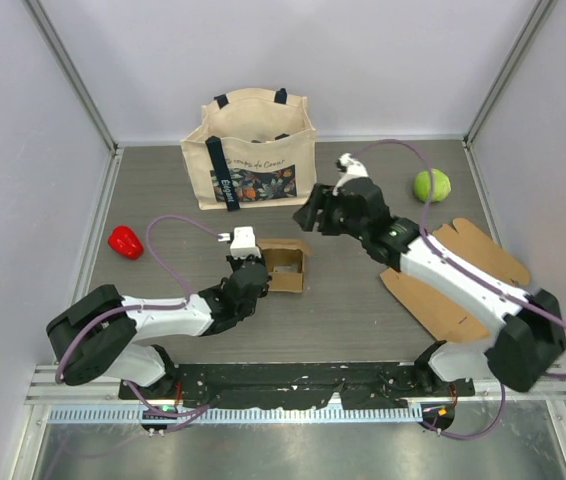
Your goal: Fold the paper box
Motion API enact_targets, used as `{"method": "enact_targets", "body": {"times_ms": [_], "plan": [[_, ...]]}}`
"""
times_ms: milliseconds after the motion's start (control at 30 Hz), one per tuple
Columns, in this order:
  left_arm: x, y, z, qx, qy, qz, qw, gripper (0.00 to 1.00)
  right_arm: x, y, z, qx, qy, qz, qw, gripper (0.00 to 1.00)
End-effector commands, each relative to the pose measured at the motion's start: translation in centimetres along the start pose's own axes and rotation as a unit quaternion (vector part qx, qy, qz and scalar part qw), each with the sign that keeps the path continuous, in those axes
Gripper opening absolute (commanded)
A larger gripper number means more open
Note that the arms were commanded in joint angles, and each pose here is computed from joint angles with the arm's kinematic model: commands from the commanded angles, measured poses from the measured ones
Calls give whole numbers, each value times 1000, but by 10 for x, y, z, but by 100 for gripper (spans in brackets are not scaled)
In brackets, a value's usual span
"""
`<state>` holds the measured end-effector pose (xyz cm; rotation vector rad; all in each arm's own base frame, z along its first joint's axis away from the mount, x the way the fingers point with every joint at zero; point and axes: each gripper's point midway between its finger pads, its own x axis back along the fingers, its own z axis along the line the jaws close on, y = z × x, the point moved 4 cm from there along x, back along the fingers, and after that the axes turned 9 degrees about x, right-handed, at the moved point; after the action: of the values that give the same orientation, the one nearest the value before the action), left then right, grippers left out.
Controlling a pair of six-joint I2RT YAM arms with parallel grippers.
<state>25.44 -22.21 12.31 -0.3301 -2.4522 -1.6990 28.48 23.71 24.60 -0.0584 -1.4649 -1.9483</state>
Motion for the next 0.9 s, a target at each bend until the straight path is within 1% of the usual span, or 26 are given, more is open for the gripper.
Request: {"method": "enact_targets", "body": {"times_ms": [0,67,100,167,200,267,300,333,433,467,500,533,567,600,633,667,700,733,800,833,867], "plan": [[7,1,2,2,6,-4,1000,1,-21,-6,47,-11,138,66,988,65],[10,2,3,2,5,-3,1000,3,-31,-7,55,-20,155,69,985,63],[11,2,4,4,6,-1,1000,7,-38,-15,59,-24,167,83,982,62],[17,4,6,6,6,3,1000,13,-43,-19,68,-40,186,81,978,62],[19,2,9,6,6,5,1000,22,-46,-28,69,-45,192,93,976,60],[26,7,12,25,3,4,1000,33,-45,-29,79,-51,212,79,973,60],[30,5,14,31,-5,11,999,43,-45,-39,79,-57,211,84,972,60],[34,6,12,47,-12,17,999,46,-46,-42,80,-58,210,83,973,60],[55,8,16,60,-28,51,997,52,-44,-54,83,-69,214,83,971,59],[68,11,20,79,-38,64,994,53,-43,-54,85,-72,220,78,970,59],[75,9,19,93,-52,84,991,60,-43,-60,85,-76,220,84,969,59],[83,10,22,105,-58,100,988,64,-43,-61,85,-79,221,85,968,59],[92,3,30,120,-46,130,983,68,-43,-63,87,-79,224,83,968,59],[103,15,30,150,-63,133,978,69,-43,-67,87,-78,226,87,967,59],[113,8,39,149,-58,164,973,69,-43,-67,88,-80,228,88,966,59],[120,7,40,167,-64,177,968,69,-45,-70,88,-80,227,92,966,59],[129,18,39,196,-87,175,961,69,-45,-70,89,-80,229,93,966,59],[137,12,49,190,-79,197,958,69,-45,-71,90,-82,229,93,965,59],[151,33,50,223,-100,192,950,64,-45,-74,91,-82,229,96,965,58],[157,37,56,217,-97,196,951,61,-44,-77,93,-81,233,99,964,58],[164,57,51,230,-116,185,948,57,-43,-79,95,-80,235,102,963,58]]}}
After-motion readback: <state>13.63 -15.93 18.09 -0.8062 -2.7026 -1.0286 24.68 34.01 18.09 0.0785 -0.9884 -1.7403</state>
